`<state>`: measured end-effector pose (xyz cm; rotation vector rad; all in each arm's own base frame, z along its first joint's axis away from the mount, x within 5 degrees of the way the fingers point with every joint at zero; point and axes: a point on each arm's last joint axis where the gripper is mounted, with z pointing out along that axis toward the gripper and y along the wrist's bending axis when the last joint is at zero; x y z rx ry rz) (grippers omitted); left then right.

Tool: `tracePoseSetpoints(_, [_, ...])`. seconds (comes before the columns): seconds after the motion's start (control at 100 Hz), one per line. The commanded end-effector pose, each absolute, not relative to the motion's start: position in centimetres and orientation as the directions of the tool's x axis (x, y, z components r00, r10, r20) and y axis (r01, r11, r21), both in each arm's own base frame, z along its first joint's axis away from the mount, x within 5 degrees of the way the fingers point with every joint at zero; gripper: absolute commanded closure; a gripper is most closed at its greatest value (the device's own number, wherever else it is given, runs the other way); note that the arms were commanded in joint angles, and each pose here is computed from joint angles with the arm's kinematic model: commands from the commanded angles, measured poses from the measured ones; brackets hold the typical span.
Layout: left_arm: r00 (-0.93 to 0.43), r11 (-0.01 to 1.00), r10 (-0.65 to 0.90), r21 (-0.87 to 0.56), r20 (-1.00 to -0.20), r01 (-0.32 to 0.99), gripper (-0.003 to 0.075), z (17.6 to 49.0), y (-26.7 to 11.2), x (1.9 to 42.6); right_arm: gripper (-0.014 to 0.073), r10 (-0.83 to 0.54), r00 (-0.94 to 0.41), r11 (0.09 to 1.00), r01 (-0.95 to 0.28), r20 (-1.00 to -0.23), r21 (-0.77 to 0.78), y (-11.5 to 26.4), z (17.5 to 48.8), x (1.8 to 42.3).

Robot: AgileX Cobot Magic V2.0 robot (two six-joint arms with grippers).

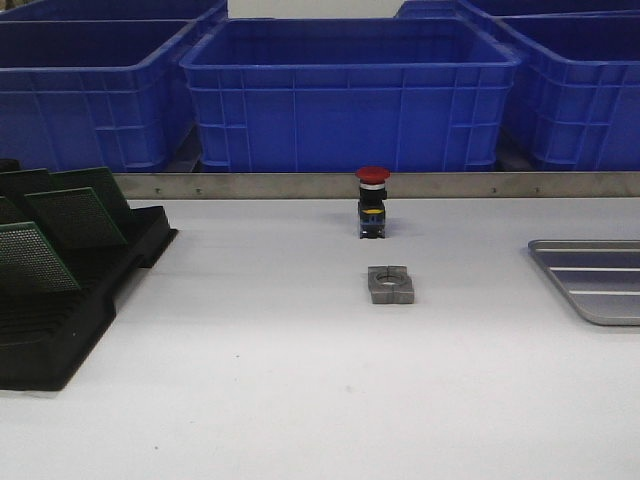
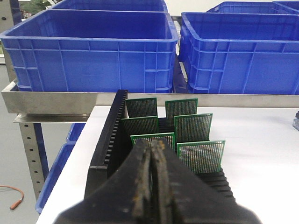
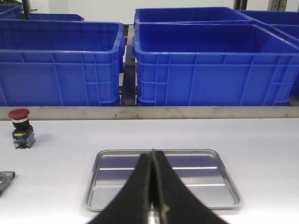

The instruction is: Place circuit board on tray

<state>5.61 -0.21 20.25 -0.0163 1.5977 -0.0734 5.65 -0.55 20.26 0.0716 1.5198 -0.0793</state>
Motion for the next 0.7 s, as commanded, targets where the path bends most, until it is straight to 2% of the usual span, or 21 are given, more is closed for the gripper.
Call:
tracePoseSetpoints(0.0, [0.036,0.997,-0.067,-0.066,-0.997,0.038,0.0741,19.58,-0.2,5.56,0.0657,-0.026,0.172,0.996,0.088,-0.985,-0.011,-0.44,21.61,5.27])
tracePoseSetpoints(0.5, [0.036,0.997,-0.067,-0.066,-0.997,0.038,0.0741,19.58,-0.2,5.56,0.0657,-0.026,0.172,0.996,0.088,-0.985,-0.011,-0.44,21.61,5.27])
tracePoseSetpoints(0.59, [0.056,0.999,-0.016,-0.014,-0.998,0.036,0.0741,19.74,-0.19,5.55,0.0657,-0.026,0.172,0.996,0.088,-0.985,-0.011,-0.44,21.61,5.27])
tracePoseSetpoints(0.69, [0.089,0.999,-0.031,-0.028,-0.996,0.039,0.0741,20.05,-0.2,5.53,0.0657,-0.026,0.172,0.996,0.088,-0.985,-0.011,-0.44,21.61,5.27])
